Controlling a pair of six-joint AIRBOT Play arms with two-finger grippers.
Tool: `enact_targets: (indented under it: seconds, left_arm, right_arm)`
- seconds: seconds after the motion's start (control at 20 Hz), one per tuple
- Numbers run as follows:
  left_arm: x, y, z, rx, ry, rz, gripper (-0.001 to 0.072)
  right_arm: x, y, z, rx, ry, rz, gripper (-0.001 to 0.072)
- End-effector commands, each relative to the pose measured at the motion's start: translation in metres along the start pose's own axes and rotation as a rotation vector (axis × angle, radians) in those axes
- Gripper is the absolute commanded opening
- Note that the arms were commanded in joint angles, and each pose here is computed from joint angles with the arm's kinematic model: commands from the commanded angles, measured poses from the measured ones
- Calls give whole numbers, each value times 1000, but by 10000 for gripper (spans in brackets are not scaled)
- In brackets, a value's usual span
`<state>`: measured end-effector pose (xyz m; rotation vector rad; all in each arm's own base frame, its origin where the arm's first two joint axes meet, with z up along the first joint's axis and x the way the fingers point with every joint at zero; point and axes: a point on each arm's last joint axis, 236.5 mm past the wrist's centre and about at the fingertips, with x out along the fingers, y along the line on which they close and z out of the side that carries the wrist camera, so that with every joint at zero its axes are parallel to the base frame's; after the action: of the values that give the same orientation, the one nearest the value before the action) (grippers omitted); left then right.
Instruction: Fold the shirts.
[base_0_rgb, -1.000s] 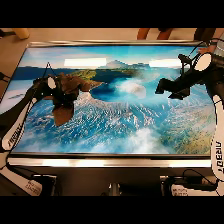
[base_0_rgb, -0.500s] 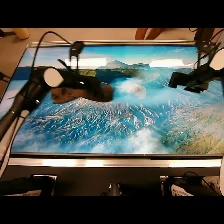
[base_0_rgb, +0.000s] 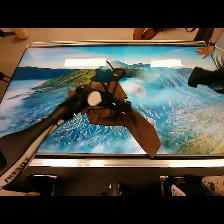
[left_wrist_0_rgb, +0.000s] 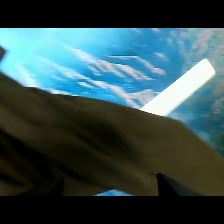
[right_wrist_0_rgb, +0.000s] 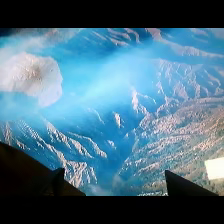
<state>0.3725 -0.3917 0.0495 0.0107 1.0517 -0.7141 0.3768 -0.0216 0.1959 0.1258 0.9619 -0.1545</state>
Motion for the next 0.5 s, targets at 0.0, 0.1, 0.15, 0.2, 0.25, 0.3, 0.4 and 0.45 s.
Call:
enact_targets:
  seconds: [0.0,0.1,0.15,0.2,0.25,0.3,0.4,0.45]
  left_arm:
    - [-47,151,-24,-132,174,269,720]
    - [-62,203,-61,-360,273,251,709]
    - [-60,215,-78,-432,302,217,586]
    - [-53,222,-97,-492,330,184,566]
    - [-43,221,-117,-554,360,149,569]
    - [-32,214,-133,-590,381,108,621]
    - [-10,188,-153,-627,398,1,676]
    - [0,176,-159,-635,396,-34,676]
  right_arm:
    - [52,14,-63,-58,260,53,705]
    - [91,26,-104,-81,416,102,697]
    - [109,29,-123,-87,484,119,689]
    - [125,31,-140,-94,547,128,689]
    - [136,31,-155,-92,605,130,689]
    - [144,34,-168,-87,657,140,688]
    - [153,40,-190,-101,750,182,688]
    - [157,41,-197,-111,777,190,688]
